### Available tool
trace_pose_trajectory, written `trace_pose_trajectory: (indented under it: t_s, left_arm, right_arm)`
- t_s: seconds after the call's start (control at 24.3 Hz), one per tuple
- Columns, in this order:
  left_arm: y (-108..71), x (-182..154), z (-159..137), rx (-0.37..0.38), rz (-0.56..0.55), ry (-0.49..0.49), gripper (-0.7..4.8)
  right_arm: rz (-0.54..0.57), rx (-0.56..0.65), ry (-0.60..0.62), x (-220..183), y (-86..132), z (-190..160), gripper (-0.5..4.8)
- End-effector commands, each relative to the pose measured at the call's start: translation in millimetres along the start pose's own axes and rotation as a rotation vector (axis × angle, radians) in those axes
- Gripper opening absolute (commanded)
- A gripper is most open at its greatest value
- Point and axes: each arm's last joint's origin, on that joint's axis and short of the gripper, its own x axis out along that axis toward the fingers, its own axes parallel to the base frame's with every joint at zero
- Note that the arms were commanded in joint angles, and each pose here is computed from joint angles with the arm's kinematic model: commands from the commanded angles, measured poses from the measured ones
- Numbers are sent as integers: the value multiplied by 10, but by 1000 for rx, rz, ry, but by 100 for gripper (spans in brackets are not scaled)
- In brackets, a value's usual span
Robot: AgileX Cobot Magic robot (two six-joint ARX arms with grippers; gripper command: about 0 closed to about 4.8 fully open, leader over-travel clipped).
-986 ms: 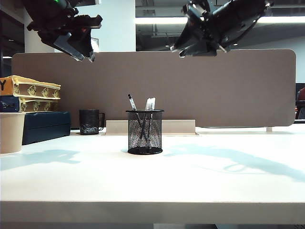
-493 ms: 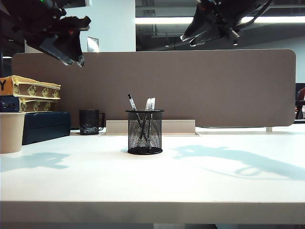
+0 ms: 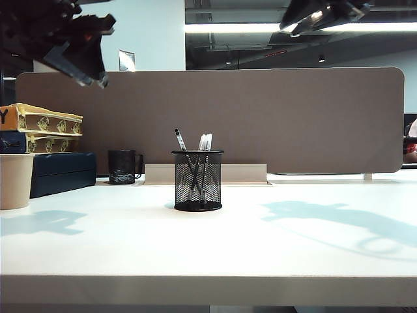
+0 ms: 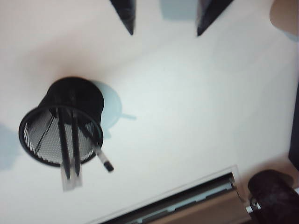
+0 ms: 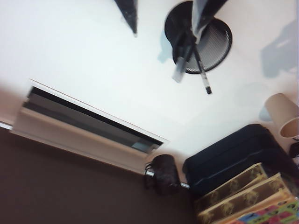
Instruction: Pick up one pen and put it in the pen container.
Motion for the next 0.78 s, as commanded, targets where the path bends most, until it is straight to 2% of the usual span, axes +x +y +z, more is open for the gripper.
trace_pose_trajectory:
  t_s: [0.04, 0.41, 0.78]
  left_arm:
    - [-7, -54, -75, 1, 10, 1, 161]
    - [-6, -345, -126, -3, 25, -45, 161]
    - [-12, -454, -177, -6, 21, -22, 161]
  right_arm:
    - [-36, -16, -3, -169, -1, -45, 145]
    - [-72, -14, -6, -510, 127, -246, 145]
    - [-112, -10, 5, -834, 269, -380, 145]
